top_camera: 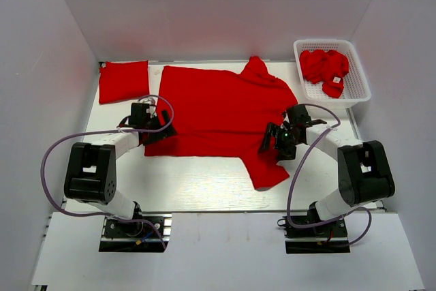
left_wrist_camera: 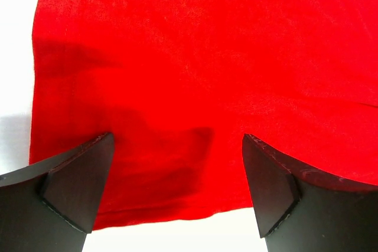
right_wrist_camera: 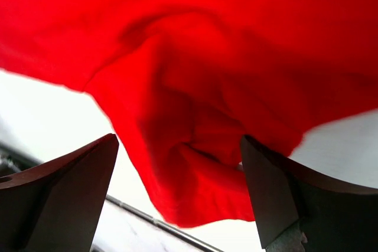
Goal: Fold and stack the t-shirts
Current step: Flatten out the tshirt, then grap the side of the flattened tshirt closest away from the robot with both arms
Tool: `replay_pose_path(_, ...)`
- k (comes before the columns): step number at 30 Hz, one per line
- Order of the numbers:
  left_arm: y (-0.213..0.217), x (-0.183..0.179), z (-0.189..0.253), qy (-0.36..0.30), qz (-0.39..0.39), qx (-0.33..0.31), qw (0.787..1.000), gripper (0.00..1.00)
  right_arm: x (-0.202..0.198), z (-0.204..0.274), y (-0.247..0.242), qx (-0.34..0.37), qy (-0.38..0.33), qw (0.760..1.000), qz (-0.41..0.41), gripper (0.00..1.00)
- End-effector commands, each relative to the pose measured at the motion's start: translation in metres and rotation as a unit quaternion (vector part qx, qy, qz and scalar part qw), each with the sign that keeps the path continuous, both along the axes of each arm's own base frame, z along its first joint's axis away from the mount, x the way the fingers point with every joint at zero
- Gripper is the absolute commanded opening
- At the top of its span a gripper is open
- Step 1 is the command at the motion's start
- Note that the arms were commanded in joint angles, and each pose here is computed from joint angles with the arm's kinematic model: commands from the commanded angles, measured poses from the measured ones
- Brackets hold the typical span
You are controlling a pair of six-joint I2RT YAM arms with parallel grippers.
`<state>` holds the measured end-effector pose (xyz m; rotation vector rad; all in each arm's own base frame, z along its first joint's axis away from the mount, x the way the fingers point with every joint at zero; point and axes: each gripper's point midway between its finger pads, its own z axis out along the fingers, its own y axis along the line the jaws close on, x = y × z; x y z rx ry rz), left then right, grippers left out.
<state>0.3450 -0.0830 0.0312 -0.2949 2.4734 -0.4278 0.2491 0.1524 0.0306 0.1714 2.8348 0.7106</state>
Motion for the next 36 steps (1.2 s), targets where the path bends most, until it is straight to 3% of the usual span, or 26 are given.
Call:
replay_pose_path(1,-0.003,-0.014,-0.012,0.03,-0.011,-0.001,0.999,1.0,-0.003,-0.021,-0.048,-0.104,0.012,0.994,-0.03,0.9)
replay_pose_path(6,-0.004,-0.014,0.005,0.009,-0.018,-0.005,1.0,1.0,0.006,-0.008,-0.054,-0.102,-0.005,0.994,-0.033,0.9)
replay_pose_path(7,-0.005,-0.012,0.014,0.001,-0.018,-0.006,1.0,1.0,0.005,-0.002,-0.046,-0.081,-0.012,0.997,-0.003,0.9)
replay_pose_path(10,-0.002,-0.013,0.045,-0.039,-0.014,-0.004,0.999,1.0,0.017,0.029,-0.032,-0.048,-0.065,0.996,0.033,0.9)
replay_pose_path(12,0.013,-0.02,0.059,-0.047,0.035,0.013,0.998,1.0,0.024,0.049,-0.034,-0.052,-0.111,0.992,0.027,0.9)
replay_pose_path(15,0.041,-0.037,0.056,-0.021,0.114,0.043,0.992,1.0,0.026,0.067,-0.046,-0.071,-0.143,0.987,0.001,0.9)
replay_pose_path(19,0.071,-0.056,0.051,0.007,0.205,0.083,0.975,1.0,0.016,0.066,-0.056,-0.095,-0.125,0.987,-0.02,0.9)
replay_pose_path(24,0.09,-0.073,0.02,0.071,0.246,0.107,0.961,1.0,0.023,0.065,-0.057,-0.099,-0.12,0.987,-0.03,0.9)
replay_pose_path(31,0.086,-0.077,-0.018,0.131,0.237,0.099,0.957,1.0,0.03,0.057,-0.059,-0.112,-0.105,0.988,-0.025,0.9)
replay_pose_path(35,0.092,-0.075,-0.029,0.148,0.238,0.119,0.952,0.79,0.028,0.052,-0.06,-0.112,-0.097,0.988,-0.029,0.9)
replay_pose_path(36,0.087,-0.076,-0.032,0.154,0.226,0.119,0.955,0.64,0.024,0.049,-0.061,-0.113,-0.091,0.989,-0.03,0.9)
